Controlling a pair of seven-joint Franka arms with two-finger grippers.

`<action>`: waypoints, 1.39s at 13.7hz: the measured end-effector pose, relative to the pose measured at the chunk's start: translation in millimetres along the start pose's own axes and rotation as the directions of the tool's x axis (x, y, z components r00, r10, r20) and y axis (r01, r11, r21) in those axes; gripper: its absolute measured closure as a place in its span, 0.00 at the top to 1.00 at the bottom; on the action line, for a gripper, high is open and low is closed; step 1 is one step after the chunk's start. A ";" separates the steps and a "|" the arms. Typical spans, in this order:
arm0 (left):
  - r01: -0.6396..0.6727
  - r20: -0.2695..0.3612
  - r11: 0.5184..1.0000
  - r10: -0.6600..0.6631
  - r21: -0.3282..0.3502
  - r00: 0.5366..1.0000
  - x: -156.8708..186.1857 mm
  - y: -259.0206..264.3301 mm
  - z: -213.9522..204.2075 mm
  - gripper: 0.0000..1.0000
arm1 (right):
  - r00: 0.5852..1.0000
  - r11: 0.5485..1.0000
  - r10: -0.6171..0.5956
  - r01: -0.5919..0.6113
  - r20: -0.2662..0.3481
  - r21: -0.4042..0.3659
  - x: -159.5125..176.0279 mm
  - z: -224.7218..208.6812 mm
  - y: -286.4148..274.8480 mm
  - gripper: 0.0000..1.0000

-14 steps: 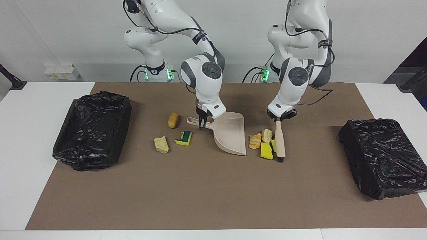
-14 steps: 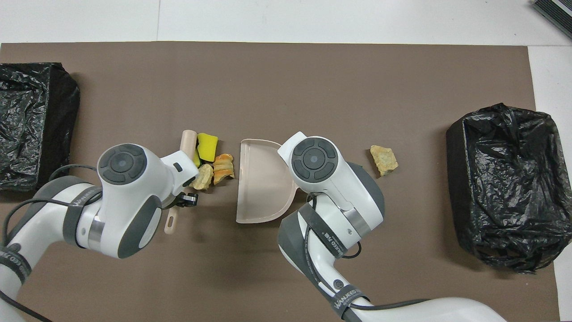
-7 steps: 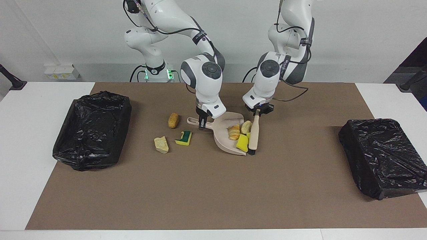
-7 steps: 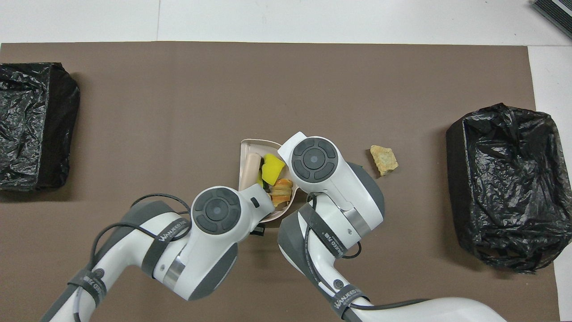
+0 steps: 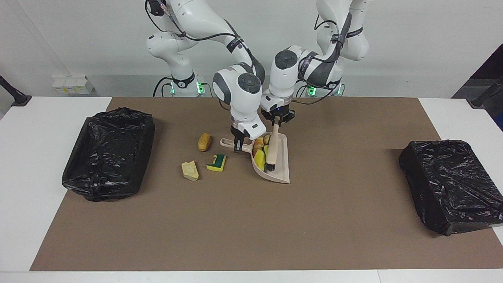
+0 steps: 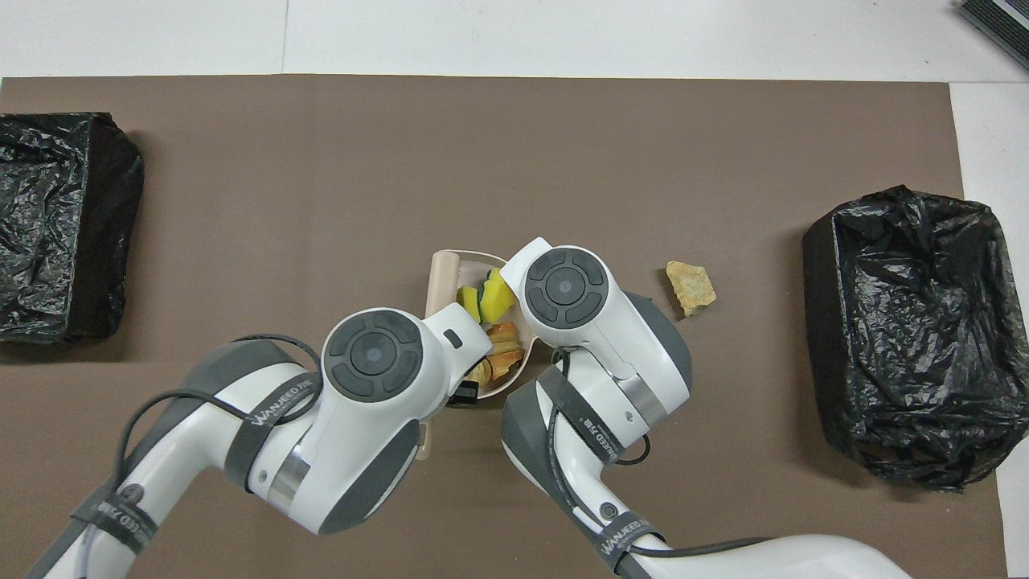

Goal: Sweep and dump trash in bin

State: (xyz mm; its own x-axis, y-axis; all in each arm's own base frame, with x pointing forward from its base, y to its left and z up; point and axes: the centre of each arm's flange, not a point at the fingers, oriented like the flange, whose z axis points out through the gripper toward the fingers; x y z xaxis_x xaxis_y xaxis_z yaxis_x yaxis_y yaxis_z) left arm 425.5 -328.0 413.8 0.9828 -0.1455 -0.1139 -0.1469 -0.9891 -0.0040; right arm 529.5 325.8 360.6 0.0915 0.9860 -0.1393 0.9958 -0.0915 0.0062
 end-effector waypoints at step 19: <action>0.152 0.096 0.988 -0.154 0.023 0.983 -9.7 -95.0 -8.1 0.26 | 1.000 1.000 0.000 0.000 -0.027 -0.026 -1.5 12.6 -1.6 0.33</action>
State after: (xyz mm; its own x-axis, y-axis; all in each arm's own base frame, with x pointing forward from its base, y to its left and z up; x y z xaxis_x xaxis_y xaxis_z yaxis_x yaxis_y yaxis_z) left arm 430.9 -232.8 423.4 0.9783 0.0112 -0.2069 0.0022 -0.9990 -0.0437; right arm 527.7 322.7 348.3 0.0914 0.9894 -0.1126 0.9956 -0.0883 0.0321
